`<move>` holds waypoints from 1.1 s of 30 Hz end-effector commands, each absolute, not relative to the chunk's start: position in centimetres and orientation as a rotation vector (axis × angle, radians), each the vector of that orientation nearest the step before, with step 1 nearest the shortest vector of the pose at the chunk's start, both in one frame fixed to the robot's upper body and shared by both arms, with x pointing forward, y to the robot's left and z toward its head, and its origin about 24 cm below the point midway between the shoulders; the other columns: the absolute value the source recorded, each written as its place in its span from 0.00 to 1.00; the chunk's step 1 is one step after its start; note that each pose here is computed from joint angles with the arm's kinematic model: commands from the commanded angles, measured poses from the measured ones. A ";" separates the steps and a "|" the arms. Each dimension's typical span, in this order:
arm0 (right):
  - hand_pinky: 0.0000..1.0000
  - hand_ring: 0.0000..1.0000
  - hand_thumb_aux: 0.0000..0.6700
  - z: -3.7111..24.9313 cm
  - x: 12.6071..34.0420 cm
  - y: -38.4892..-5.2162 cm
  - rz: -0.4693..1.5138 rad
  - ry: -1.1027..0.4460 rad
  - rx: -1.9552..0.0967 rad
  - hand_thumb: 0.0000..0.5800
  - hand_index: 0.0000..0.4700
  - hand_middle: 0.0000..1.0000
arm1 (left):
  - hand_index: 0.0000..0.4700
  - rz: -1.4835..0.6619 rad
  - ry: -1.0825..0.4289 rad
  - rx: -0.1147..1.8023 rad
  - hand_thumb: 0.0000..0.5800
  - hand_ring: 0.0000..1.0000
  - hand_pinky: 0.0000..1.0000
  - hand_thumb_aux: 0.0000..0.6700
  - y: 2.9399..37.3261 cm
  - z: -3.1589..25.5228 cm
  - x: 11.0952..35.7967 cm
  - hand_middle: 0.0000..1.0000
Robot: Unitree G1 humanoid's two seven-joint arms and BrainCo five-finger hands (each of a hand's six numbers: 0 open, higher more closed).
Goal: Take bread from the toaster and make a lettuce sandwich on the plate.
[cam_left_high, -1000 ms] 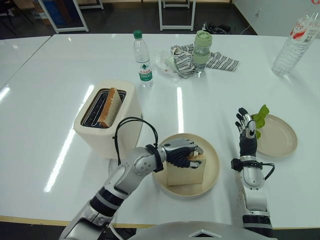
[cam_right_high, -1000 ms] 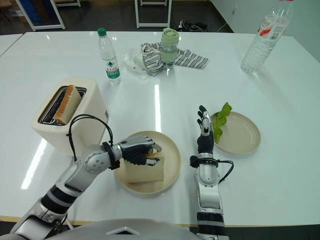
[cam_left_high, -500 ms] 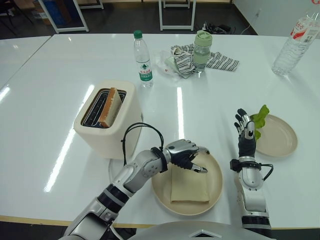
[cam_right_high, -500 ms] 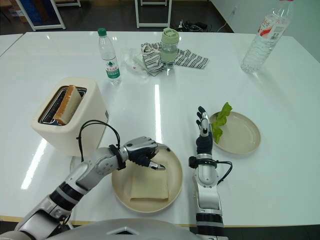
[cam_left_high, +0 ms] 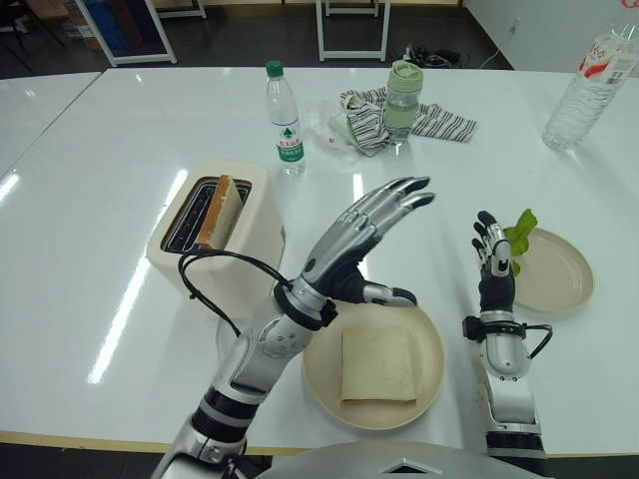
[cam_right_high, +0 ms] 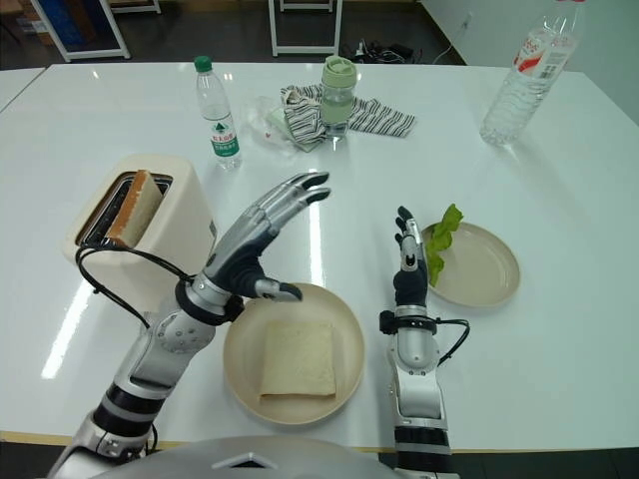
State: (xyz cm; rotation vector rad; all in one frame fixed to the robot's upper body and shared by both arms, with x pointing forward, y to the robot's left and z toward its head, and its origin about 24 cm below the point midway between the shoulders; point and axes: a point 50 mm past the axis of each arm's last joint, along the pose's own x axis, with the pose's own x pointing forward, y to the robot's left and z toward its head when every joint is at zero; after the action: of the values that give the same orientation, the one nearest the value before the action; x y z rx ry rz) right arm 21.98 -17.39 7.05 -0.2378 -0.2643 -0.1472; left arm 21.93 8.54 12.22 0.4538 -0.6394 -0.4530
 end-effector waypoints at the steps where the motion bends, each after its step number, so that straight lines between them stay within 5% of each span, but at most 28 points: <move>1: 0.00 0.00 0.00 10.3 20.8 -19.0 -0.246 -0.413 -0.446 0.00 0.00 0.00 | 0.00 -0.510 -0.387 0.254 0.00 0.00 0.00 0.00 10.2 8.6 20.7 0.00; 9: 0.00 0.00 0.00 14.1 19.7 -20.9 -0.487 -0.548 -0.879 0.00 0.00 0.00 | 0.00 -0.458 -0.274 0.048 0.00 0.00 0.00 0.00 11.8 7.4 20.2 0.00; 18: 0.00 0.00 0.00 7.7 22.7 -24.4 -0.556 -0.134 -1.325 0.00 0.00 0.00 | 0.00 -0.491 -0.266 0.034 0.00 0.00 0.00 0.00 10.9 7.2 19.8 0.00; 33: 0.00 0.00 0.00 2.4 24.7 -26.7 -0.549 0.167 -1.344 0.00 0.00 0.00 | 0.00 -0.488 -0.245 0.021 0.00 0.00 0.00 0.00 10.5 6.9 19.6 0.00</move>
State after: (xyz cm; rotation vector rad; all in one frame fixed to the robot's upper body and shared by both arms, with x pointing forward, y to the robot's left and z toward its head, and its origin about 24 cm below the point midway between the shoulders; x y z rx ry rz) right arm 24.30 -26.64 2.75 -1.3463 0.1453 -0.5618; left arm 19.67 10.63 7.09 0.0129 -0.2640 -0.4818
